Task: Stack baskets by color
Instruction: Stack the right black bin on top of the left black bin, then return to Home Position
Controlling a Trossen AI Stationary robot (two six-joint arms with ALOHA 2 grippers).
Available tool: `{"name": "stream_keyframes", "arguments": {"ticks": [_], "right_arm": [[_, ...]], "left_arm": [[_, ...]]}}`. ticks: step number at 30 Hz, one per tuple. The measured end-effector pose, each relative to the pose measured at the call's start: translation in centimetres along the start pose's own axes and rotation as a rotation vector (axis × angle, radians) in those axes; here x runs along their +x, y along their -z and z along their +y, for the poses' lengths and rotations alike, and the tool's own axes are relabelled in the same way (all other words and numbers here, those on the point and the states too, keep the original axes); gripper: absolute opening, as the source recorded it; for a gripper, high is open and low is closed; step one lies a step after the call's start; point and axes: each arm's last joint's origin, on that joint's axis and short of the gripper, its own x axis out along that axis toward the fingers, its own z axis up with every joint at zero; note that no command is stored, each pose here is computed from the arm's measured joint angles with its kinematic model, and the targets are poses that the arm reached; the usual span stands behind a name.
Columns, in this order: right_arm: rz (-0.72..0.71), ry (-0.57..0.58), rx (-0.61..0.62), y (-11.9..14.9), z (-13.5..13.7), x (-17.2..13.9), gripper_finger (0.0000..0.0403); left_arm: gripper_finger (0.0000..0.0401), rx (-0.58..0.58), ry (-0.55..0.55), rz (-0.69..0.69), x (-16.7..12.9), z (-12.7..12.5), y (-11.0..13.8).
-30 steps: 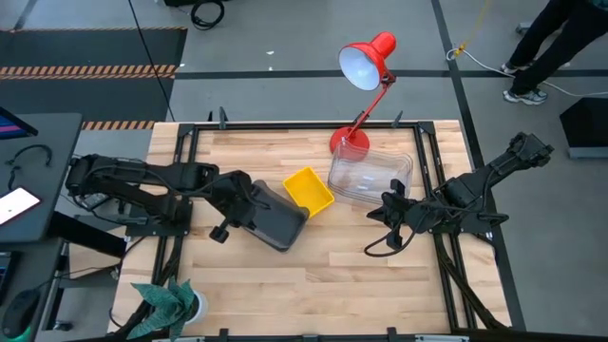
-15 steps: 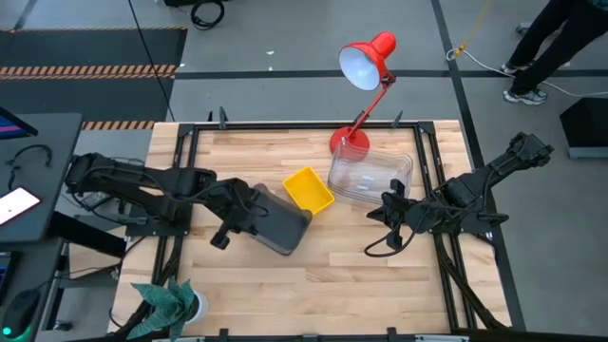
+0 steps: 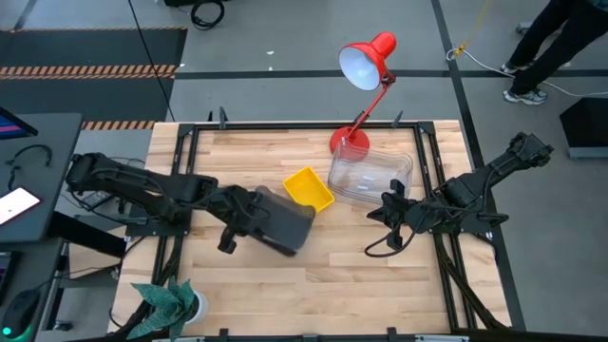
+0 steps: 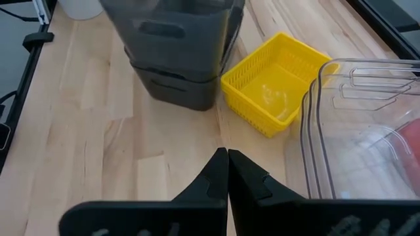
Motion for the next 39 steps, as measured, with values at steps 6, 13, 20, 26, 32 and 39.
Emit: {"name": "stream_keyframes", "arguments": {"ticks": [6,13,20,26,32,39], "right_arm": [[0.003,-0.005,-0.019,0.0,0.0,0.0,0.0005],[0.002,-0.004,-0.016,0.0,0.0,0.0,0.0005],[-0.005,-0.007,-0.009,-0.1,0.0,0.0,0.0005],[-0.007,-0.008,-0.017,-0.1,0.0,0.0,0.0005],[-0.009,-0.010,-0.016,-0.1,0.0,0.0,0.0005],[-0.012,-0.011,-0.014,-0.2,0.1,0.0,0.0005]], "left_arm": [[0.0005,0.002,-0.024,0.029,1.6,-0.8,1.9],[0.0005,0.061,-0.049,0.065,0.5,-1.0,1.0],[0.0005,0.040,-0.025,0.127,0.2,-1.0,1.1],[0.0005,0.021,-0.015,0.110,1.0,-1.4,1.6],[0.0015,-0.024,-0.027,0.114,0.9,-1.4,1.6],[0.0137,-0.070,-0.036,0.126,1.2,-1.3,1.7]]}}
